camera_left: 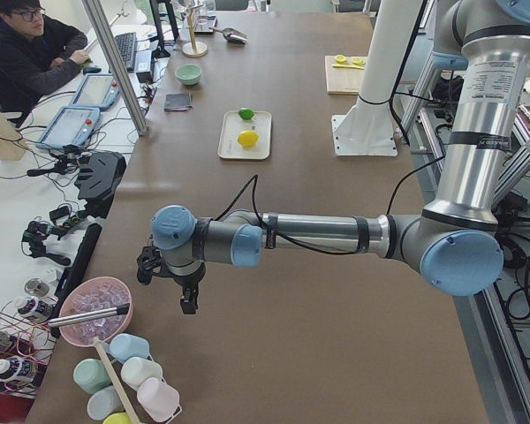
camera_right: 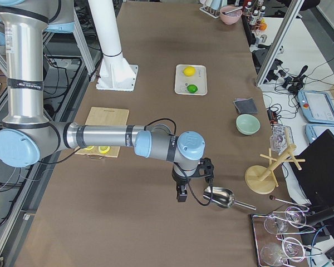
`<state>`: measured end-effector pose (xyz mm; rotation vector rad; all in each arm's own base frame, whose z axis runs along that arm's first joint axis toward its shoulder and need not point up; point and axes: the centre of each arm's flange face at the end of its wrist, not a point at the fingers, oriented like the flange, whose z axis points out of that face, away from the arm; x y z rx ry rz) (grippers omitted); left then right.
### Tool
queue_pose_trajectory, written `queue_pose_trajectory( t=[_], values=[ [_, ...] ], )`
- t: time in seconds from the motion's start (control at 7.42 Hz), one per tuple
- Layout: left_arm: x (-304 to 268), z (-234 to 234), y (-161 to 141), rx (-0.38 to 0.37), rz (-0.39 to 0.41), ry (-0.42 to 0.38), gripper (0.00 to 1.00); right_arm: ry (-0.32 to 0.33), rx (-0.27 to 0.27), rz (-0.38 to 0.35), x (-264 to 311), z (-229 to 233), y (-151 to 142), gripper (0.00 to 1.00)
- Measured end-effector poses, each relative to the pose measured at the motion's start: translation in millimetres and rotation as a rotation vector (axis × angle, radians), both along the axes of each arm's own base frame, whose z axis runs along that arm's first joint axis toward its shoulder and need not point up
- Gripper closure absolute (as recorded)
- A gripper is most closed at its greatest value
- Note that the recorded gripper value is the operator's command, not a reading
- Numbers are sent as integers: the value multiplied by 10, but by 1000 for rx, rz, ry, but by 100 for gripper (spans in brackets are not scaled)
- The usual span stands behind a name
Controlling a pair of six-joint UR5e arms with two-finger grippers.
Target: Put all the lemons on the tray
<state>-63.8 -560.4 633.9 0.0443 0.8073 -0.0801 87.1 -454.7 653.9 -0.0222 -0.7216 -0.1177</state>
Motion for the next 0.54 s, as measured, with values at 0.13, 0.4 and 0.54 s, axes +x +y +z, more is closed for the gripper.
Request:
queue_pose_trajectory(
  t=[0.13,0.4,0.54],
  values=[
    [3,-2,-1,0,0,1,2,0,-2,-1,-5,8,3,0],
    [7,-9,-2,1,0,2,2,0,-3,-3,-12,14,2,0],
    [7,-11,-4,1,0,2,2,0,-3,-4,-17,14,0,0]
  ],
)
